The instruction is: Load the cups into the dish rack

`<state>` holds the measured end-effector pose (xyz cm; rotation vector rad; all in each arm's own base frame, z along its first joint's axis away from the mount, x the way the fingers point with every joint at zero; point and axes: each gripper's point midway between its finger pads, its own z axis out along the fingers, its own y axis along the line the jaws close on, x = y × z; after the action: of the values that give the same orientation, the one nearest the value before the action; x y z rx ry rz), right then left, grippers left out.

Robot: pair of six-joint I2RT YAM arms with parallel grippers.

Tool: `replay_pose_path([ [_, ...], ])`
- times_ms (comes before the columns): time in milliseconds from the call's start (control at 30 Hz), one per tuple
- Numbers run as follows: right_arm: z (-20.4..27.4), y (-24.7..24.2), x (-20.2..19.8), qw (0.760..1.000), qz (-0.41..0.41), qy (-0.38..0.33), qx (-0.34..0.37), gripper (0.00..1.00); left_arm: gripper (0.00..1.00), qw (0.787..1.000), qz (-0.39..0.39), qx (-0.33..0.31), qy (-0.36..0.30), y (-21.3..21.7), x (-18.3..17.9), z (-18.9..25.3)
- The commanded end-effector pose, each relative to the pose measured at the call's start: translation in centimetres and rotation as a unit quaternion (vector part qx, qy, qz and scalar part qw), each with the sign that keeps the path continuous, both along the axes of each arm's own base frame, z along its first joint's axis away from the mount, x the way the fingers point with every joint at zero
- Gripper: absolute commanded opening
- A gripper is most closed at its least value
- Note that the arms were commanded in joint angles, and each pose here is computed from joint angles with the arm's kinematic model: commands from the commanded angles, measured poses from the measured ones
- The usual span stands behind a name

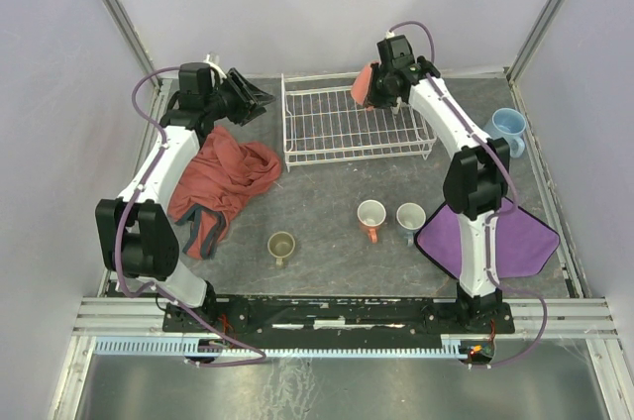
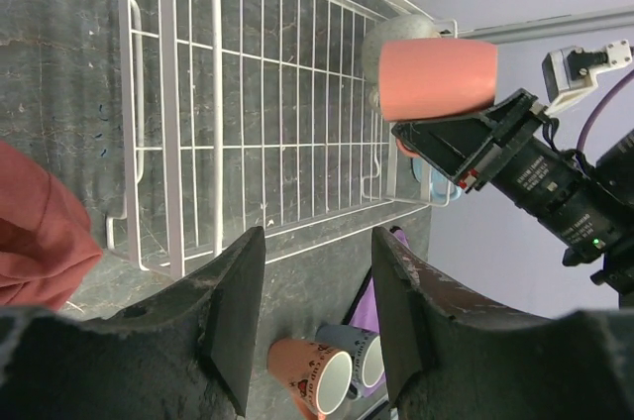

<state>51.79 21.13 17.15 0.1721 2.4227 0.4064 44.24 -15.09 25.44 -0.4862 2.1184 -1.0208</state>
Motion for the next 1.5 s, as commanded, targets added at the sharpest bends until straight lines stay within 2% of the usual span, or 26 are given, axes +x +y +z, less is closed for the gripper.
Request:
replay_pose_path([
  [0, 4.9, -1.3, 3.5, 0.992, -0.026, -0.109, -0.06, 0.01, 0.53, 0.999, -0.015, 0.019, -0.024, 0.2, -0.1, 0.3],
  [167, 3.8, -2.1, 5.1, 0.986, -0.065, -0.121, -0.089, 0.01, 0.53, 1.0, -0.013, 0.017, -0.021, 0.2, -0.2, -0.2],
  [433, 1.9, 0.0, 7.2, 0.984, -0.076, -0.128, -0.1, 0.01, 0.53, 0.999, -0.01, 0.027, -0.016, 1.0, -0.8, -0.8],
  [700, 0.5, -0.5, 8.7, 0.978, -0.106, -0.133, -0.119, 0.01, 0.53, 0.999, -0.005, 0.035, -0.017, 1.9, -1.1, -0.7],
  [1467, -3.1, -1.2, 9.2, 0.98, -0.121, -0.107, -0.116, 0.01, 0.52, 0.999, 0.0, 0.034, -0.013, 2.4, -1.4, -1.1],
])
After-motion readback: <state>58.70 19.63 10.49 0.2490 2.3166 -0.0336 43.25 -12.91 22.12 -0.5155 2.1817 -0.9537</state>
